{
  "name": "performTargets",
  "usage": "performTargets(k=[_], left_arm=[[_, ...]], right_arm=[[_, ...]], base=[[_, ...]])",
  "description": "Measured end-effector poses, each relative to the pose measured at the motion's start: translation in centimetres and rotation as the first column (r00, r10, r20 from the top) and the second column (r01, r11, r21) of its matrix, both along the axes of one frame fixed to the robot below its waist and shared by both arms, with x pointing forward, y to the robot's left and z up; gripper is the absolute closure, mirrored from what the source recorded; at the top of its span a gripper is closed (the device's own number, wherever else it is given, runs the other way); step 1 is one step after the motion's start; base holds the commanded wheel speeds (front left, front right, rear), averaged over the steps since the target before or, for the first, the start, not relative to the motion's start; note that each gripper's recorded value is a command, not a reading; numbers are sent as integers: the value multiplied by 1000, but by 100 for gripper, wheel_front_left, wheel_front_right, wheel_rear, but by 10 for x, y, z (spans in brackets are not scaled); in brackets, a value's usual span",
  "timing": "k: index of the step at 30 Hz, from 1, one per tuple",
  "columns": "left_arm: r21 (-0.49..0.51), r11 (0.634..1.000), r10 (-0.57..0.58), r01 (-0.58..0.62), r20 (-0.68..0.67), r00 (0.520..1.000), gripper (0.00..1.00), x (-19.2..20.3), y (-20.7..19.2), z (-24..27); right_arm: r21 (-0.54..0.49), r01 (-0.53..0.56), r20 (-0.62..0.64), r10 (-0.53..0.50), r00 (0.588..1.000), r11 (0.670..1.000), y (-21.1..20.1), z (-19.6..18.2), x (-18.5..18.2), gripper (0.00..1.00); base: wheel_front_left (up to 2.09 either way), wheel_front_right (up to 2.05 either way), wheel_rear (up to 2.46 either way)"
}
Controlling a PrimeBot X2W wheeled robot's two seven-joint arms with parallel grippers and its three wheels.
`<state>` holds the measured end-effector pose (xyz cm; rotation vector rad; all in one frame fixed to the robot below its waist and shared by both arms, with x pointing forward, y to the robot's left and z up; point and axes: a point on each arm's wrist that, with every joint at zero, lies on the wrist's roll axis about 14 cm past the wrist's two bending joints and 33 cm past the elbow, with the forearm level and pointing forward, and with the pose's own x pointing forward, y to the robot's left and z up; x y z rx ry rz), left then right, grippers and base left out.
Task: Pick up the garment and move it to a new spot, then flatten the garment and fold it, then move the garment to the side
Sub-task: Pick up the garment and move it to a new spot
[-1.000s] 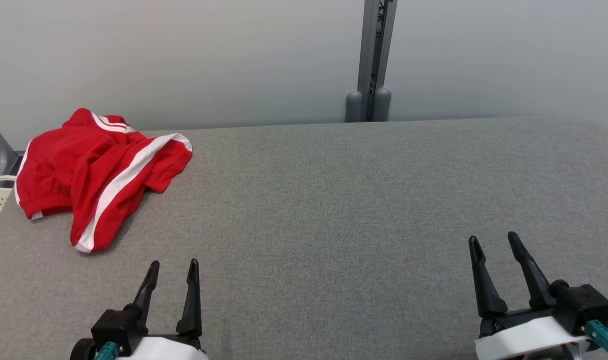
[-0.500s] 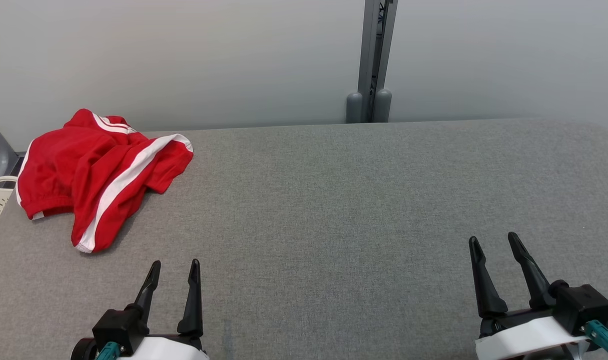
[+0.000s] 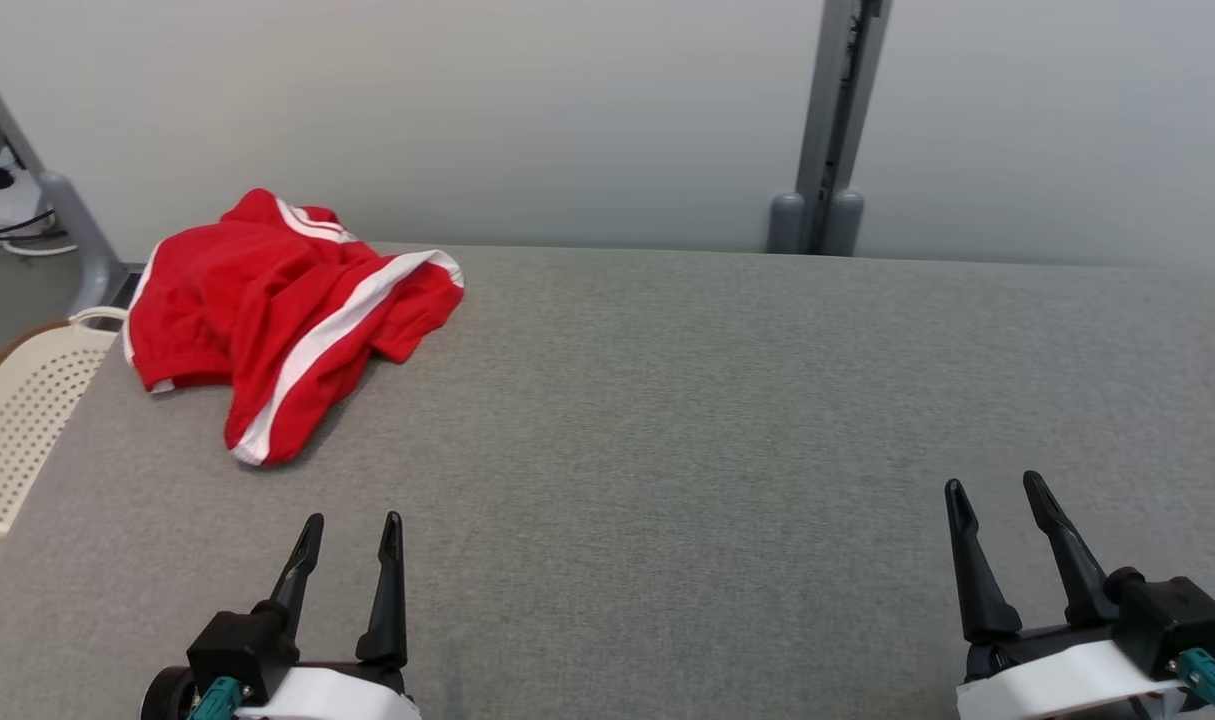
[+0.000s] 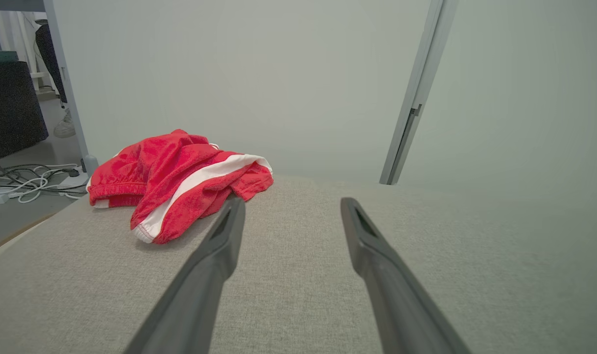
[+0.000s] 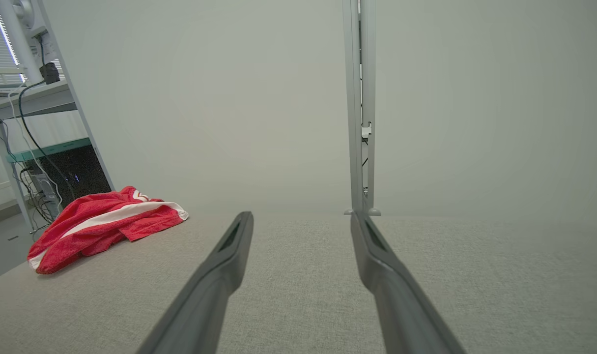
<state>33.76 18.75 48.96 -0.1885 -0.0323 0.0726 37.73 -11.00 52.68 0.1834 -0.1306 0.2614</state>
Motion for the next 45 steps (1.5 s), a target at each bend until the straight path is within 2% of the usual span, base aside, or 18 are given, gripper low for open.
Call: performTargets(k=[8,15,22,27,32,36,42,45], left_arm=[[7,989,149,-149,-2,989,0,-30,45,-1],[11,958,288,-288,-6,958,0,-67,83,-3],[11,926,377,-377,-12,926,0,-94,104,-5],[15,921,391,-390,-19,920,0,-97,107,-7],[32,929,370,-369,-29,928,0,-92,104,-9],[42,925,379,-379,-9,925,0,-85,117,-2],[141,939,310,-314,55,949,0,-45,131,27],[218,931,282,-294,87,955,0,-17,148,50]], right_arm=[[8,-155,-9,155,988,988,54,-2,11,0],[7,-303,-6,303,953,953,108,-1,15,0],[7,-397,-11,397,918,918,144,-3,13,0],[10,-409,-18,409,912,912,148,-5,13,0],[12,-389,-24,389,921,921,141,-8,15,0],[22,-386,-25,387,922,922,139,-8,13,0],[54,-353,-30,355,934,934,127,-11,21,0],[53,-337,-42,340,940,940,122,-17,25,0]], base=[[0,0,0],[0,0,0],[0,0,0],[0,0,0],[0,0,0],[0,0,0],[0,0,0],[0,0,0]])
